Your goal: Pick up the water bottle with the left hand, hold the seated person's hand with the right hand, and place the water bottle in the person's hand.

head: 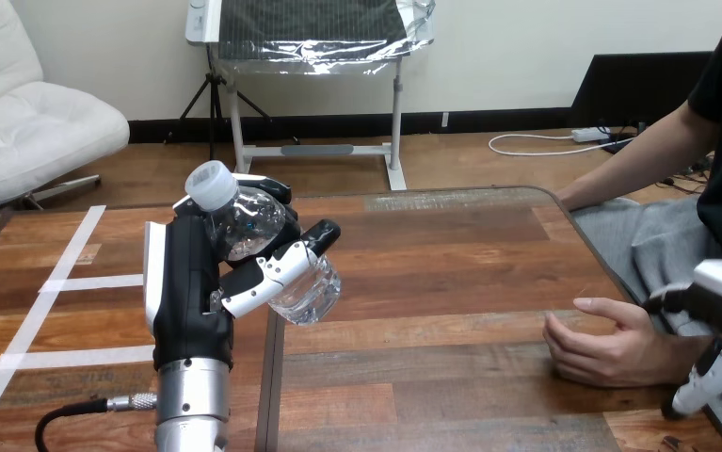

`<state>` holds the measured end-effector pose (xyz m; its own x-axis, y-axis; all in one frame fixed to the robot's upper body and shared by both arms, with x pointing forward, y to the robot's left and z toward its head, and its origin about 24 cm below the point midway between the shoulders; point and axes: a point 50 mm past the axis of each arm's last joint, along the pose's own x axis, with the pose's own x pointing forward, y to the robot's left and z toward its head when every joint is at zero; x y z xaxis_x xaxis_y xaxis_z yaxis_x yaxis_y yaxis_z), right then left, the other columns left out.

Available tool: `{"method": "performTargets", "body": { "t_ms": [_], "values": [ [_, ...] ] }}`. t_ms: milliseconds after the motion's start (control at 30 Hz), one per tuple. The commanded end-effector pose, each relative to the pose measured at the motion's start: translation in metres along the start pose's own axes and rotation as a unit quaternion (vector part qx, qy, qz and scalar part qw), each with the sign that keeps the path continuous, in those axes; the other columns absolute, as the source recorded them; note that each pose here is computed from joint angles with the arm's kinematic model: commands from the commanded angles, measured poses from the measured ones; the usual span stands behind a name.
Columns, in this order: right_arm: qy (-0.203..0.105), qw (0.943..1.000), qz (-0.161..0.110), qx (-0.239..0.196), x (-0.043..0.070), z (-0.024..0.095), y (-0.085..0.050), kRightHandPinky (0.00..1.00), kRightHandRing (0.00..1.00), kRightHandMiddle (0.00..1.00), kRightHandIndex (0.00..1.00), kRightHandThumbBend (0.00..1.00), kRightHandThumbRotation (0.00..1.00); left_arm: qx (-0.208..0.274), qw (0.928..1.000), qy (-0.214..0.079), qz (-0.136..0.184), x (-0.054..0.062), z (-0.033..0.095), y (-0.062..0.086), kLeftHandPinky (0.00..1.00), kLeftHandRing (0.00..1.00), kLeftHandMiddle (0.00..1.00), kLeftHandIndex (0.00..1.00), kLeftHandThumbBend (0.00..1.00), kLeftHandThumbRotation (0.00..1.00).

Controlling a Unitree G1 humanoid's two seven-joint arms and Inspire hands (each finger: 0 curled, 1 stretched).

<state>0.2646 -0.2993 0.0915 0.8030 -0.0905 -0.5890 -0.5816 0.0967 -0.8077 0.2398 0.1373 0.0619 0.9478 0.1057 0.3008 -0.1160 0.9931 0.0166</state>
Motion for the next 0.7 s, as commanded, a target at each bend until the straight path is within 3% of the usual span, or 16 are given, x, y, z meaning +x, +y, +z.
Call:
{"method": "performTargets", "body": {
  "t_ms": [0, 667],
  "values": [
    [-0.005, 0.9991, -0.033, -0.025, 0.002, 0.004, -0.027, 0.82, 0.88, 0.9, 0.87, 0.76, 0.01, -0.03, 0.9972, -0.068, -0.002, 0.012, 0.026, -0.006, 0.39, 0.4, 0.43, 0.46, 0.69, 0.0],
    [0.002, 0.9978, 0.018, -0.064, 0.028, 0.004, -0.016, 0.78, 0.85, 0.88, 0.85, 0.78, 0.0, -0.037, 0.9973, -0.063, -0.001, 0.012, 0.025, -0.003, 0.4, 0.4, 0.43, 0.47, 0.7, 0.0]
  ]
}}
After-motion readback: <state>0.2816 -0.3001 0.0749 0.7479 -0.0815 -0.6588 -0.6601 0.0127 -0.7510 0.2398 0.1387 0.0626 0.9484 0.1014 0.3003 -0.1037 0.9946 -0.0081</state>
